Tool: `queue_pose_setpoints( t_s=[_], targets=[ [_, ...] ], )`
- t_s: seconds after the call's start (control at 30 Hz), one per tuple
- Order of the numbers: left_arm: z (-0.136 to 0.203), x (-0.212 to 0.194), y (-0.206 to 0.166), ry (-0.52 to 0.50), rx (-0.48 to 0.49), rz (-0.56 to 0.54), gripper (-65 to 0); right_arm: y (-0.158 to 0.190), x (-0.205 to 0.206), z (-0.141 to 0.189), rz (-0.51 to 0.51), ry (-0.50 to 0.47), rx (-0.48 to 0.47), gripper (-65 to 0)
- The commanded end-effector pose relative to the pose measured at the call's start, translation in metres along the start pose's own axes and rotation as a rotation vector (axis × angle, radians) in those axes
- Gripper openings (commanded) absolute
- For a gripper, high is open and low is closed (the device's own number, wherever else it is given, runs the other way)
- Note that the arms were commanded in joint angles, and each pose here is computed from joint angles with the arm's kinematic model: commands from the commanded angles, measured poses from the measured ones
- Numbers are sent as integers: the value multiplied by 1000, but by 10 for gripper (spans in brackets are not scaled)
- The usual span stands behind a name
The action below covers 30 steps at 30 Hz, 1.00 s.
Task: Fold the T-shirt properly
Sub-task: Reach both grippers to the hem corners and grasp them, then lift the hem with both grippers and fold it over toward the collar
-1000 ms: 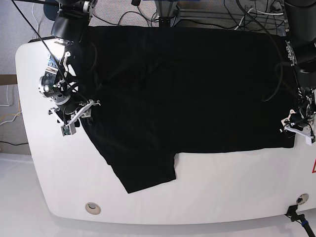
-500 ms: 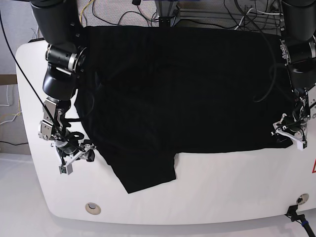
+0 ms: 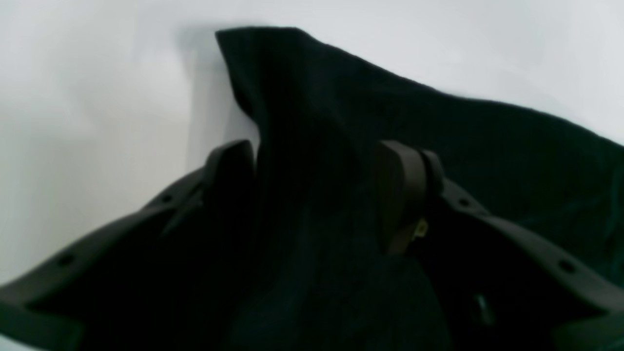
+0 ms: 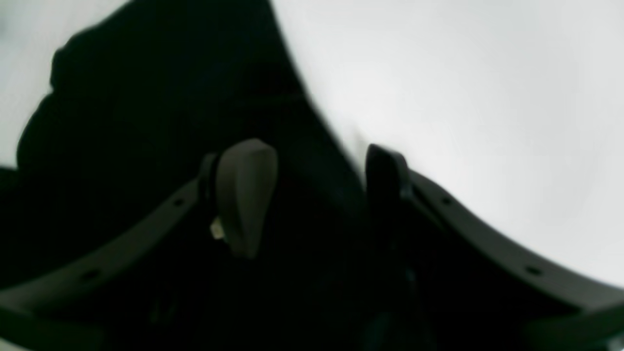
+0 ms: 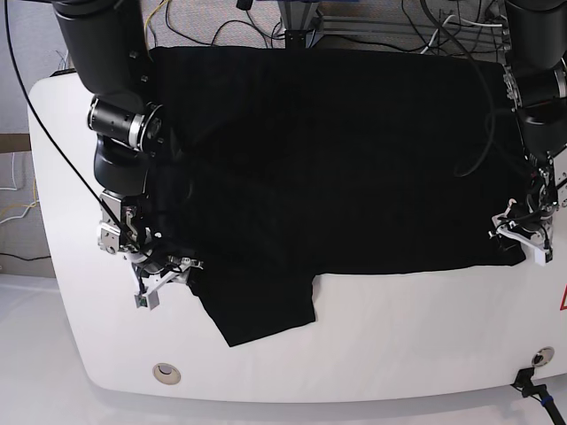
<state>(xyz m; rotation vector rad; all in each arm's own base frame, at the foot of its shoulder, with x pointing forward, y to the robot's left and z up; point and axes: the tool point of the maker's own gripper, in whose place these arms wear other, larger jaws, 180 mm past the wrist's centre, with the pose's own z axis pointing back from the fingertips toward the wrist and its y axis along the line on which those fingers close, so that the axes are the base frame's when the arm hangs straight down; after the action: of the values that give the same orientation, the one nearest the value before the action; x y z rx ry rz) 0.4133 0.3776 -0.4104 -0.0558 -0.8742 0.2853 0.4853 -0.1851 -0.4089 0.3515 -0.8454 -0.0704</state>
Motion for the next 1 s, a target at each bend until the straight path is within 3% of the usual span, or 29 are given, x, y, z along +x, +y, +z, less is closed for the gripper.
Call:
queue_pose_setpoints(
  t_s=[0.0,0.4,0.47,0.6,0.97],
  targets=[
    [5,24,5,-63,1,-6,-303,0,27,4,11,-68,4,-323],
    [9,42,-1,-107,-10,-35,-310,35,19,-10,-2,-86,62,-333],
    [9,42,-1,-107,-10,-35,-393,39,18,-11,-3,-86,68,-392],
    [12,46,6,-113,1,-38,-650,38,23,-11,-3,-111,68,-631],
    [18,65,0,-165,-12,-67,-650,36,25,-9,5,-128,65,-650]
  ],
)
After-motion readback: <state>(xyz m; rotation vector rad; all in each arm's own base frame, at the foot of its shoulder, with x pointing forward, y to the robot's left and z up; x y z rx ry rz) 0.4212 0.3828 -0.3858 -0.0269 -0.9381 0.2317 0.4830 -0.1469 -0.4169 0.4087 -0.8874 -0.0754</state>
